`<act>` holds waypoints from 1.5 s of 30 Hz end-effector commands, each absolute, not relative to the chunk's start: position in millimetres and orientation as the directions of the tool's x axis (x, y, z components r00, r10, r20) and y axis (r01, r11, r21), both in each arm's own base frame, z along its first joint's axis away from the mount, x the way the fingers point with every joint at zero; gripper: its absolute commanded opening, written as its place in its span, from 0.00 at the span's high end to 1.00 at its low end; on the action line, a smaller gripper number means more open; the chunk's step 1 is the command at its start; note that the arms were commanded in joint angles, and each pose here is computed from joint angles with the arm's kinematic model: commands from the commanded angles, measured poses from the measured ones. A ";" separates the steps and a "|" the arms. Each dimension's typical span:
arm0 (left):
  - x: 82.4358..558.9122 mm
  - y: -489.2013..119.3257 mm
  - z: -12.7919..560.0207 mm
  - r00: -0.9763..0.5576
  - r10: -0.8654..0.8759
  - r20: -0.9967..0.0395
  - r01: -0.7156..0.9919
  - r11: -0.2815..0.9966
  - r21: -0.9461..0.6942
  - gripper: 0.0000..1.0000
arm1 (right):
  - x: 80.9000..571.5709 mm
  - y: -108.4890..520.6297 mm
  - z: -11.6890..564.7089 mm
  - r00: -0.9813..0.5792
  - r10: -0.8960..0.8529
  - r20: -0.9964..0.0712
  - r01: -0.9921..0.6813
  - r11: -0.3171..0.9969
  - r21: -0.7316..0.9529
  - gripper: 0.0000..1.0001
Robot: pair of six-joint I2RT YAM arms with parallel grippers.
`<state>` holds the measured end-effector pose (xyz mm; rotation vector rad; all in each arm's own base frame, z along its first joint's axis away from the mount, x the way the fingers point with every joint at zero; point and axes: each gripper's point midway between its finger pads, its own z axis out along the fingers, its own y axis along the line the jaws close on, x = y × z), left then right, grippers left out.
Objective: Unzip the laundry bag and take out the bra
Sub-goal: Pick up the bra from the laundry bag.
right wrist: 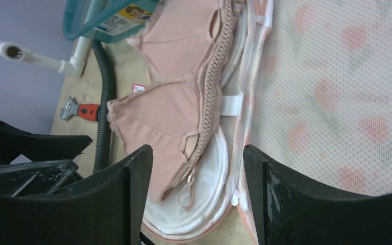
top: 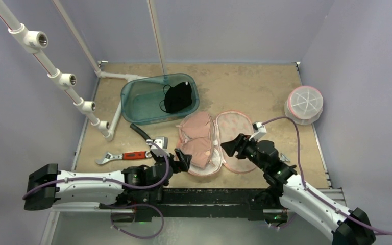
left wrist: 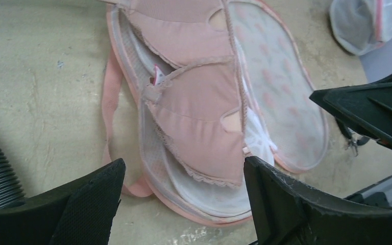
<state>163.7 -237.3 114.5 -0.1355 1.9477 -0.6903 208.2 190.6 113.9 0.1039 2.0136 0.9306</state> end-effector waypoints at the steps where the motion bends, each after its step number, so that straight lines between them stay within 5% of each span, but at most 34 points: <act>1: 167.1 -232.3 105.5 -0.478 -0.396 -0.784 0.150 0.842 -0.518 0.17 | 205.4 183.6 102.4 -0.593 0.454 -0.665 -0.219 0.704 0.676 0.32; 19: 174.6 -198.8 182.4 -0.359 -0.432 -0.827 0.170 0.841 -0.513 0.15 | 235.5 207.7 175.0 -0.472 0.406 -0.783 -0.402 0.691 0.601 0.22; 31: 171.1 -188.6 202.7 -0.365 -0.436 -0.823 0.173 0.837 -0.520 0.14 | 268.3 256.1 151.9 -0.593 0.407 -0.695 -0.374 0.625 0.685 0.21; 45: 165.7 -192.6 188.5 -0.411 -0.406 -0.817 0.183 0.841 -0.510 0.15 | 302.2 263.1 106.8 -0.621 0.397 -0.675 -0.258 0.711 0.655 0.25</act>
